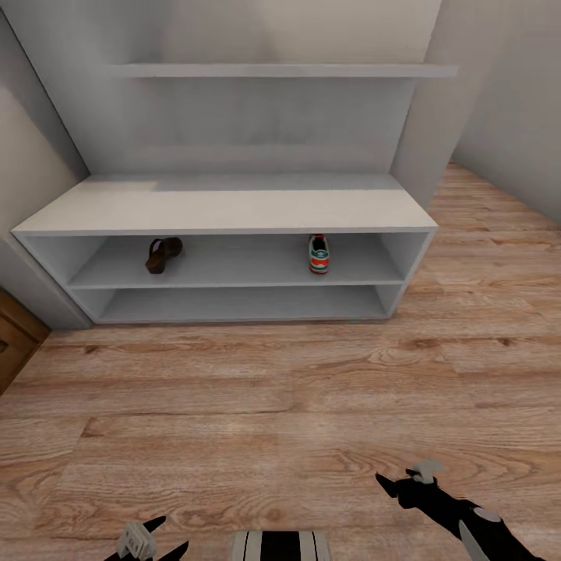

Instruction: Pick up the two gym shoes and the two sandals from the corridor floor and place them onto the hallstand (shoe rack) in the corridor, making sure they are on the rack and not on the floor. Arrange them so the two gym shoes are next to each other and the two sandals are next to each other.

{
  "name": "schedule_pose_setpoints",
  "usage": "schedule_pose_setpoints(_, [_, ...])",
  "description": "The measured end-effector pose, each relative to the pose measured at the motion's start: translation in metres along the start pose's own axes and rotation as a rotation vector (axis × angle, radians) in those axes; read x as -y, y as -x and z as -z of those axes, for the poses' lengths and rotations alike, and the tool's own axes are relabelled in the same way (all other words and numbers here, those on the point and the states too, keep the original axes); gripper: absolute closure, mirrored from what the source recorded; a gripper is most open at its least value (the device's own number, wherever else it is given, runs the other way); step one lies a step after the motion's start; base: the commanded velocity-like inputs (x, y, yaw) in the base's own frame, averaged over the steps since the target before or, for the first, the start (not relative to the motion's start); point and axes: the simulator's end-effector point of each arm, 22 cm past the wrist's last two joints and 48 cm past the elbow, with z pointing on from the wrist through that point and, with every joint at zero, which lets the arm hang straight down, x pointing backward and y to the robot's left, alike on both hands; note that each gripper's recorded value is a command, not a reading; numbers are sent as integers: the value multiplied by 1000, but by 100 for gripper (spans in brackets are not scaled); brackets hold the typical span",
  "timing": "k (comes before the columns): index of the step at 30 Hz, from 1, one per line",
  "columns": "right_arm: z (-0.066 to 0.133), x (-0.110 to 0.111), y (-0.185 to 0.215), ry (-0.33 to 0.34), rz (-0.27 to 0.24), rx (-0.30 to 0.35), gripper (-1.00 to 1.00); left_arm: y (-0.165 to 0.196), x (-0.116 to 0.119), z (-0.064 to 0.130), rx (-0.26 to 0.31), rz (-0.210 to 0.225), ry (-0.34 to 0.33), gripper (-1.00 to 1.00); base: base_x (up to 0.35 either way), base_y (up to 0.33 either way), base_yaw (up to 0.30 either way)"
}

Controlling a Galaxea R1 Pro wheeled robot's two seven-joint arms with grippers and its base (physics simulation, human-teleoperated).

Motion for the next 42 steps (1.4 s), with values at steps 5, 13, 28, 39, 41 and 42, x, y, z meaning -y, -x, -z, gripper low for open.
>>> schedule_pose_setpoints(5, [6,4,-20,11,0,-2,-100,1,-3,1,5,4,10,-100,0,0,0])
schedule_pose_setpoints(13, [9,8,-30,4,11,11,-100,9,-22,12,55,37,75,-100,0,0,0])
schedule_pose_setpoints(28, [13,16,-54,-36,-19,-31,-100,11,-25,14,63,45,86,-100,0,0,-115])
schedule_pose_setpoints(39, [21,20,-45,-63,-20,-11,-100,30,-22,17,100,20,85,-100,0,0,-294])
schedule_pose_setpoints(41, [23,20,-43,-67,-21,-8,-100,34,-22,18,106,15,85,-100,0,0,-300])
schedule_pose_setpoints(42, [23,20,-42,-68,-20,-5,-100,35,-21,18,110,13,85,-100,0,0,-300])
